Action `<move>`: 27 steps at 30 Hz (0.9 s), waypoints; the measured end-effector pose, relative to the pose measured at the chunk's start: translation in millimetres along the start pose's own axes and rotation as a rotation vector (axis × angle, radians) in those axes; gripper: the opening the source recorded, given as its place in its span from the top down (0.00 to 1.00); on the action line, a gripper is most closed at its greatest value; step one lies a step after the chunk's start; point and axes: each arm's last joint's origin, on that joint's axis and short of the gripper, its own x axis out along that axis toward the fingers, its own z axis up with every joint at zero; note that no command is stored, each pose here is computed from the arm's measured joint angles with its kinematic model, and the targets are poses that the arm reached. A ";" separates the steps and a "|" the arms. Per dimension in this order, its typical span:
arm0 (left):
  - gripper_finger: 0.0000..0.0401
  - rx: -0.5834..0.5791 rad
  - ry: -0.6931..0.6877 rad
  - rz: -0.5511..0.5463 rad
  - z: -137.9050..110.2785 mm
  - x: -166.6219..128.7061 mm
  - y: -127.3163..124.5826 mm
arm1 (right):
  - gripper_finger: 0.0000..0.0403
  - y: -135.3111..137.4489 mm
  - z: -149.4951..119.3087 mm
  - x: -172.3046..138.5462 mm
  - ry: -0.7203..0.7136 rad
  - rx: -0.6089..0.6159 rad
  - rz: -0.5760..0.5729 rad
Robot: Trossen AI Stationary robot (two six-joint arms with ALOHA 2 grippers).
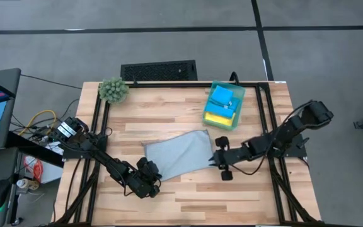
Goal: Fold microfiber towels
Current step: Fold the gray towel
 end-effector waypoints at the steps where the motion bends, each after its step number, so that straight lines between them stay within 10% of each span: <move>1: 0.99 0.000 0.000 0.000 0.0 0.0 0.0 | 0.71 0.6 -3.8 2.0 -0.009 0.015 -0.010; 27: 0.99 0.071 0.030 0.013 18.0 -26.4 -2.0 | 0.71 52.3 -35.7 -6.8 0.020 0.115 -0.055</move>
